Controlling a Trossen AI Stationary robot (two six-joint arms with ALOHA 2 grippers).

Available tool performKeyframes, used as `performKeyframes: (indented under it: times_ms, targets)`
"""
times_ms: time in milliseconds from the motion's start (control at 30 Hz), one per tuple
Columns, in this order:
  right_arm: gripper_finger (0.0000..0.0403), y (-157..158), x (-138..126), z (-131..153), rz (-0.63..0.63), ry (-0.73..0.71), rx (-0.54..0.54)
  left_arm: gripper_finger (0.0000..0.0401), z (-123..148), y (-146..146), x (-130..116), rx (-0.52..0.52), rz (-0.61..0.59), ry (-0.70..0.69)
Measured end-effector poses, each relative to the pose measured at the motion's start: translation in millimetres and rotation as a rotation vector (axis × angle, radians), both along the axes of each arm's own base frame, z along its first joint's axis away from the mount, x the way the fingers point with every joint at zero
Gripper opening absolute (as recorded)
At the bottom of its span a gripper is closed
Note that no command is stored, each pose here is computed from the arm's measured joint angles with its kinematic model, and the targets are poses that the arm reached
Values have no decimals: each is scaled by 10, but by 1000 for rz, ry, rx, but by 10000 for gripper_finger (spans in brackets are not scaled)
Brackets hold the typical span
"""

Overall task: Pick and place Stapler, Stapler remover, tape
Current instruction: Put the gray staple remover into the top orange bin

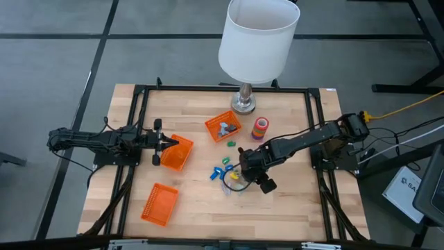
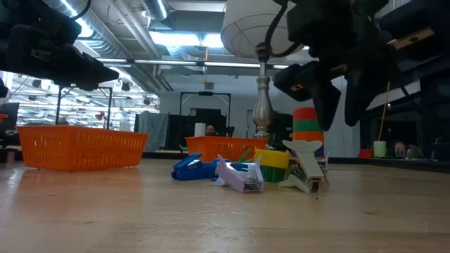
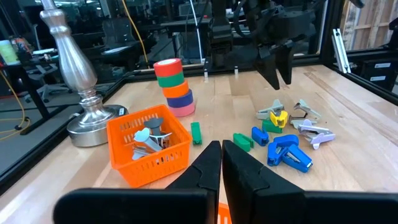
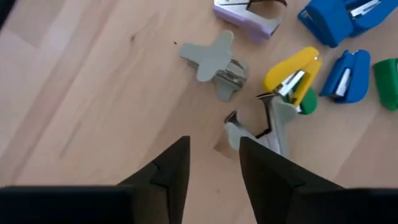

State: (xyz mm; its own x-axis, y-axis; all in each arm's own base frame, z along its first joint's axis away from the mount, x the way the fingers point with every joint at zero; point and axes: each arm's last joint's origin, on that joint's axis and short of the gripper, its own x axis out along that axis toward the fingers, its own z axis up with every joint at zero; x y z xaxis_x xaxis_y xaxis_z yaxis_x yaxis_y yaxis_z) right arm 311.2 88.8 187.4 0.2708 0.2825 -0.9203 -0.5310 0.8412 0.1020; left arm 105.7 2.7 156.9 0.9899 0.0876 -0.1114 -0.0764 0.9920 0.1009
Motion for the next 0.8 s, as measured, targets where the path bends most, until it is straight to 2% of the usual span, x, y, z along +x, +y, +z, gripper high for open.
performKeyframes:
  times_ms: [300,800]
  targets:
    - [143,1,36,-71,11,-7,-34,10,0,0,0,0,0,0]
    - [114,13,83,-221,12,27,-43,12,1,0,0,0,0,0]
